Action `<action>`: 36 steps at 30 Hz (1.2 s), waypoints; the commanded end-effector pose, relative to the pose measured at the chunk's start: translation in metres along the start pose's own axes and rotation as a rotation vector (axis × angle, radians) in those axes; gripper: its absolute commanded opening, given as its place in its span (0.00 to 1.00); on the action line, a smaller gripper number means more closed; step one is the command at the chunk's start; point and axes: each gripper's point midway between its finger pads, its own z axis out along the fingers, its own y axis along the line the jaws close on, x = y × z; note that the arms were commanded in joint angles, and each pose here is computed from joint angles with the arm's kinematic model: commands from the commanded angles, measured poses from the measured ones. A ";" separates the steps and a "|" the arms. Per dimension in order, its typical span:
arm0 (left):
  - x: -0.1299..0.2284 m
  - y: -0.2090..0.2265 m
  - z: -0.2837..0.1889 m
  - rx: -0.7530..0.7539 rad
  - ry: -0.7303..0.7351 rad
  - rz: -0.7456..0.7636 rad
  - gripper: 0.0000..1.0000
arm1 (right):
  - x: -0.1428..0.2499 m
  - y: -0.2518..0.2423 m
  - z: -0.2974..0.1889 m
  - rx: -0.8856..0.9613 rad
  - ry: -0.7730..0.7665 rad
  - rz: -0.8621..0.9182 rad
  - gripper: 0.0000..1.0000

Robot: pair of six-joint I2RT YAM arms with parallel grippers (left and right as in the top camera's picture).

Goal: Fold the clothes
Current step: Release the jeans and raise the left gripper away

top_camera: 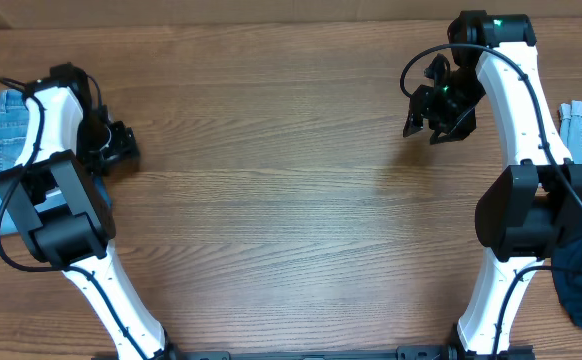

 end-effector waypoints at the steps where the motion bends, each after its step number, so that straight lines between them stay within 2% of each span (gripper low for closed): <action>1: -0.001 0.022 0.009 -0.125 -0.014 0.003 0.70 | 0.001 0.008 -0.025 -0.005 -0.074 -0.024 0.57; 5: -0.020 0.043 0.004 -0.255 -0.094 -0.006 0.70 | 0.002 0.008 -0.025 -0.005 -0.073 -0.023 0.57; 11: -0.044 0.049 -0.001 -0.290 -0.198 -0.024 0.69 | 0.002 0.008 -0.025 -0.005 -0.073 -0.020 0.57; 23: -0.037 0.083 -0.002 -0.313 -0.167 -0.089 0.71 | 0.001 0.008 -0.025 -0.006 -0.077 -0.017 0.57; 25: -0.039 0.074 -0.001 -0.260 -0.172 -0.084 0.88 | -0.002 0.008 -0.026 -0.007 -0.087 -0.020 0.57; 26: -0.042 0.067 -0.004 -0.254 -0.183 -0.072 0.92 | -0.004 0.009 -0.026 -0.008 -0.098 -0.023 0.58; 30: -0.050 0.023 -0.029 -0.168 -0.245 0.055 0.96 | -0.020 0.011 -0.028 -0.016 -0.162 -0.041 0.70; 36: -0.036 -0.041 -0.106 -0.083 -0.385 0.185 1.00 | -0.057 0.017 -0.037 -0.026 -0.317 -0.117 0.73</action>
